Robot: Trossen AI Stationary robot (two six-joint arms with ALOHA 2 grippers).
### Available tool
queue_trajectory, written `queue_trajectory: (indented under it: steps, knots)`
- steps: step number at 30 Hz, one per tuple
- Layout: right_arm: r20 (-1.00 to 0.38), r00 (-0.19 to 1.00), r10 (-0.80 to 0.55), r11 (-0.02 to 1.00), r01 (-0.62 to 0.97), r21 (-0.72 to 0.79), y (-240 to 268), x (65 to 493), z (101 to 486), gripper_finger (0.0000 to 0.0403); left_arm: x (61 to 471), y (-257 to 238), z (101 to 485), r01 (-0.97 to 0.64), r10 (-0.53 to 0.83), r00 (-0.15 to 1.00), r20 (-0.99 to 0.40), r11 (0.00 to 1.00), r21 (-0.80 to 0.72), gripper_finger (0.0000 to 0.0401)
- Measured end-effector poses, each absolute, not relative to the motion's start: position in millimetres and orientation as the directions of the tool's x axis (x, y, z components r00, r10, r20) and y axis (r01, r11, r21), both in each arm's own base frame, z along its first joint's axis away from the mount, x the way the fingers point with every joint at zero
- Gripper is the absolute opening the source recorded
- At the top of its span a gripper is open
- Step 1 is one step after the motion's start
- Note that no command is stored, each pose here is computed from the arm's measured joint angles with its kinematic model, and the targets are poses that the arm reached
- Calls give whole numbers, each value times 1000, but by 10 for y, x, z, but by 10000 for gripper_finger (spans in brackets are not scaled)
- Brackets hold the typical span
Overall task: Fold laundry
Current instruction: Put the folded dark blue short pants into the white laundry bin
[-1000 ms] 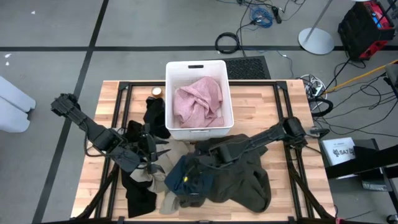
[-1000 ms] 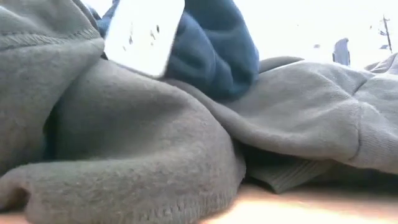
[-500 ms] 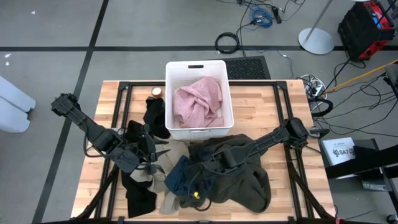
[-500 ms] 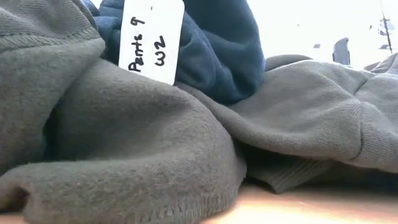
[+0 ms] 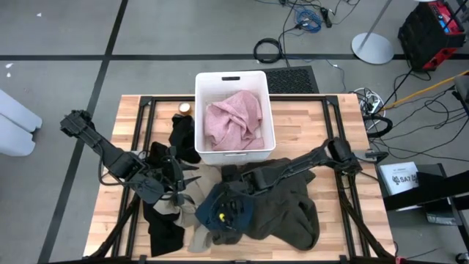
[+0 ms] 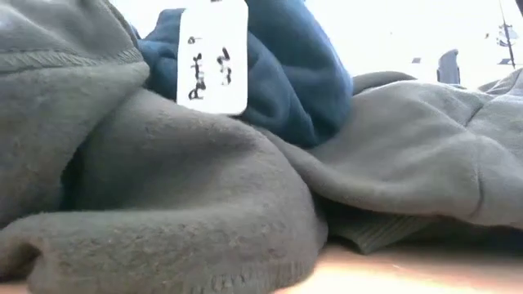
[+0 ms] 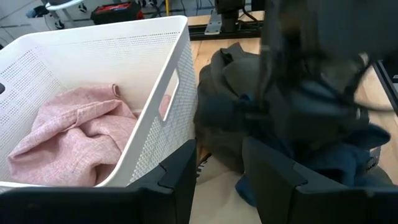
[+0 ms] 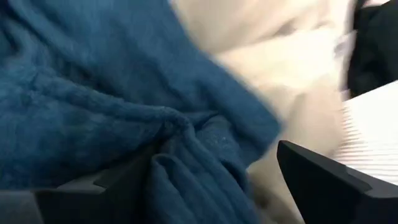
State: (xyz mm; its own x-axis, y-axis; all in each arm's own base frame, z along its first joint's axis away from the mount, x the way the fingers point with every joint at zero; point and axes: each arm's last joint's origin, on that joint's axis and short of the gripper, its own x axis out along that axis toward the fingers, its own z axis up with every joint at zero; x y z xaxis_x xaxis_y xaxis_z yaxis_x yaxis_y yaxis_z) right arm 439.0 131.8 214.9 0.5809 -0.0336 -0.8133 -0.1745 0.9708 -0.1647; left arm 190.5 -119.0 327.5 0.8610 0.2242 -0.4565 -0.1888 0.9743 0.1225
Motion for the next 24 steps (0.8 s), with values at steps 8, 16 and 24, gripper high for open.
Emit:
queue_trajectory:
  steps: [8, 16, 24]
  knots:
    - [-851, 524, -44, 954, -230, -191, 1420, 4424, 1849, 298, 1905, -1190, 3274, -189, 224, 861, -457, 974, 123, 139]
    - [-833, 548, -81, 934, -250, -255, 1475, 4363, 1971, 188, 1904, -1190, 3274, -188, 224, 861, -457, 974, 123, 139]
    - [-793, 601, -100, 929, -230, -291, 1511, 4380, 2382, 18, 1903, -1189, 3272, -188, 225, 860, -459, 974, 126, 139]
